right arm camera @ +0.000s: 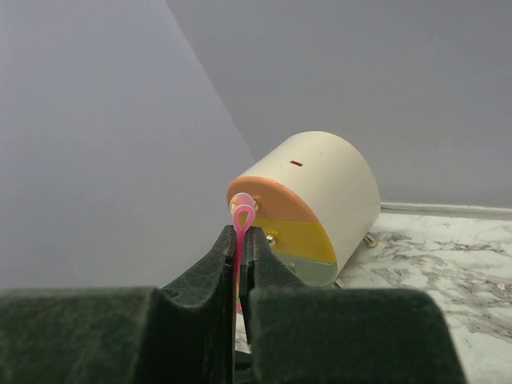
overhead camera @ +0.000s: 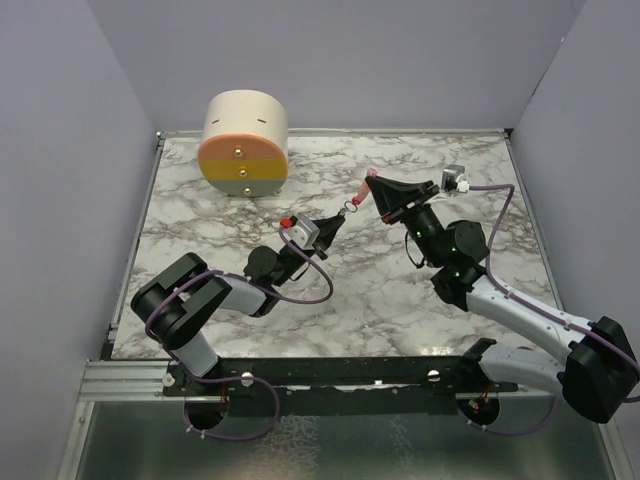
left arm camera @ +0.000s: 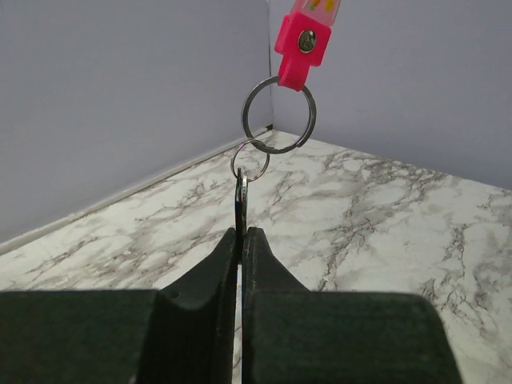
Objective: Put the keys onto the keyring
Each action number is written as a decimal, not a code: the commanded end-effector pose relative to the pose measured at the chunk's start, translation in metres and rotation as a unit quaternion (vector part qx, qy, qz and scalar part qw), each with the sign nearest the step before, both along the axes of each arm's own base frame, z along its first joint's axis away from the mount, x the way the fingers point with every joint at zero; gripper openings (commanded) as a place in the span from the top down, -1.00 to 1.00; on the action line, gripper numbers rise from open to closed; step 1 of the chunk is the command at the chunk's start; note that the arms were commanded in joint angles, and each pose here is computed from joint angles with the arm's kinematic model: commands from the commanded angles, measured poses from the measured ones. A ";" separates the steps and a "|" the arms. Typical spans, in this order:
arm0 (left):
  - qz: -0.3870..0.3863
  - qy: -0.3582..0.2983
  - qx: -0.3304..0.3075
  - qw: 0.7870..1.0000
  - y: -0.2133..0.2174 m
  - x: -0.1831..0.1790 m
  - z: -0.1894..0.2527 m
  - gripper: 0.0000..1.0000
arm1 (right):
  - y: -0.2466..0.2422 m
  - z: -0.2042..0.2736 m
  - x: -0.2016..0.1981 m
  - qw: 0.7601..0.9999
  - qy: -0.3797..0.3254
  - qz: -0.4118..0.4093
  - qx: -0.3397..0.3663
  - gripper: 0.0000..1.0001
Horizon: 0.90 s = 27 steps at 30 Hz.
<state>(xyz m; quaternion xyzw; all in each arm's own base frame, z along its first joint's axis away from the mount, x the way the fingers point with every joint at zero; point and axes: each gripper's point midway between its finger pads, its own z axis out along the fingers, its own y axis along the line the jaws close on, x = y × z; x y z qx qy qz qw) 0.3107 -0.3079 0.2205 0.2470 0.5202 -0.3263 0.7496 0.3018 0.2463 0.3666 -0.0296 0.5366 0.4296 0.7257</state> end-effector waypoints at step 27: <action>-0.042 -0.075 -0.063 0.994 -0.018 -0.022 0.051 1.00 | 0.024 0.005 0.011 0.999 -0.013 0.038 0.032 0.98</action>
